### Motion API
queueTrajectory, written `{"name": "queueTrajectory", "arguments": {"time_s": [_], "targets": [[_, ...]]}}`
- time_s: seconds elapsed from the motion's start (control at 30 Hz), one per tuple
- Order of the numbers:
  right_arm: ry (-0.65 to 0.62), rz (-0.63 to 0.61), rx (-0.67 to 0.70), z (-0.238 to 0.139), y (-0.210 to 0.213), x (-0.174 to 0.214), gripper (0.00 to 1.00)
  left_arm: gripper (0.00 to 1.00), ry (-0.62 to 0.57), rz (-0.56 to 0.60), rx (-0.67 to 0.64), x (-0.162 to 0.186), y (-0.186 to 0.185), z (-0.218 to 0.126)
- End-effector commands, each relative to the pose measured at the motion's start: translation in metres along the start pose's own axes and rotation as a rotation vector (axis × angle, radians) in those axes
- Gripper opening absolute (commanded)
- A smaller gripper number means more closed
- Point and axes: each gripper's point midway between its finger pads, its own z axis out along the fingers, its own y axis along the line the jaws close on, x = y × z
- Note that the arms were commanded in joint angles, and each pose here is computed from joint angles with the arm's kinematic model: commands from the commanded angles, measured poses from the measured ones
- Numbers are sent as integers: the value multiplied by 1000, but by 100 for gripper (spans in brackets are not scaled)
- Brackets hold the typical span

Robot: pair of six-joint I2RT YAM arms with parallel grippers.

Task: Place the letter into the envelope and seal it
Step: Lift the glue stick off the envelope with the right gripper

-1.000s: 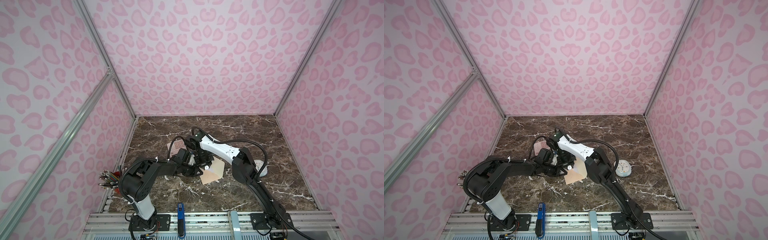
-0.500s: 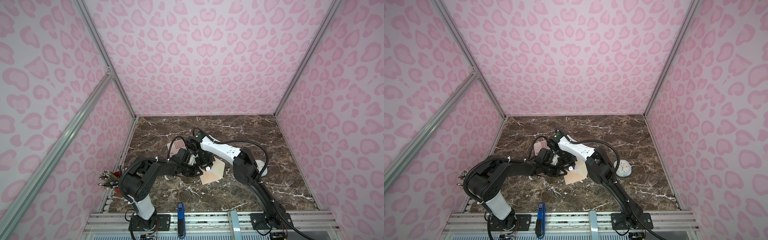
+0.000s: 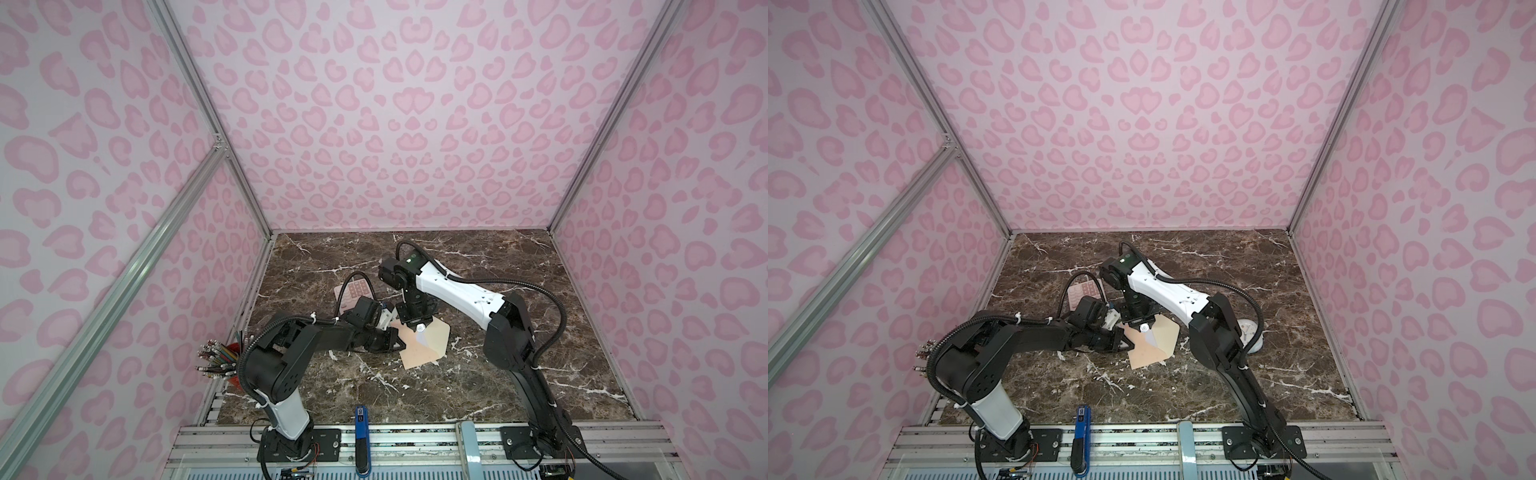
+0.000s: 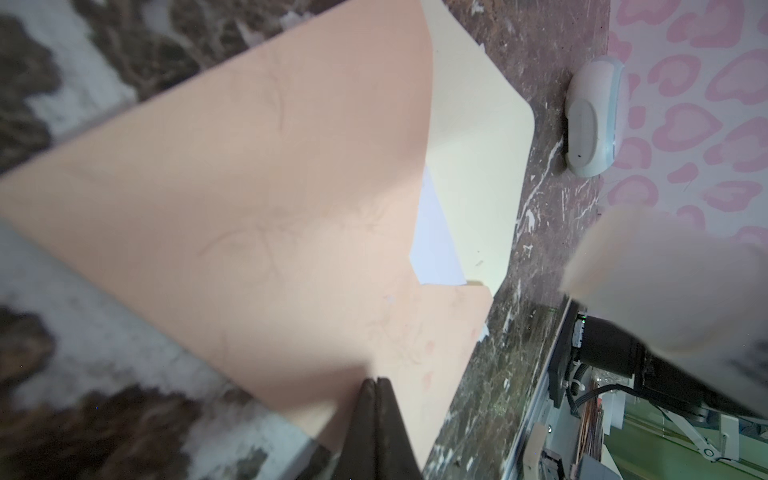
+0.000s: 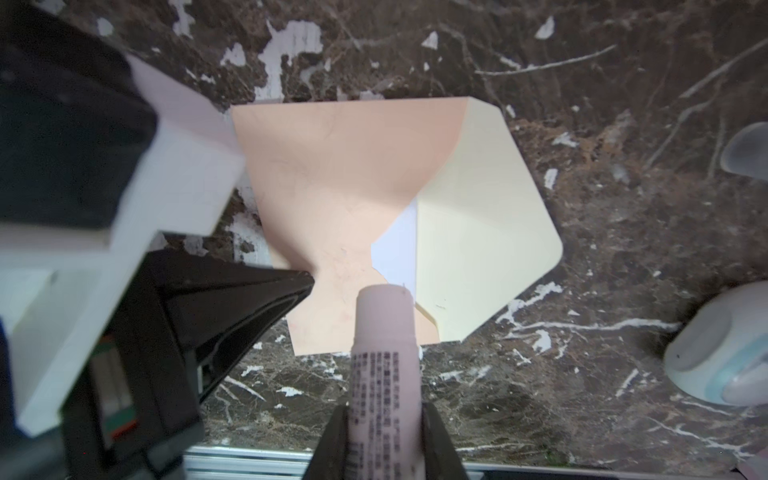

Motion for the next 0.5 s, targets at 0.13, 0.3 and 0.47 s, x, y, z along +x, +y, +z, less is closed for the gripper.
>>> {"name": "queueTrajectory", "arguments": {"time_s": [0.13,0.3,0.47], "targets": [[-106,52,-65,-17,-16,4,0,3,8,-60,-136,6,20,-8],[-189,70,-137,-30,-22,10,0,3,-17,-41,-128,-4,6,-18],[-284,103,-203,-46,-33,15,0,8,-39,-25,-143,-10,-3,-30]]}}
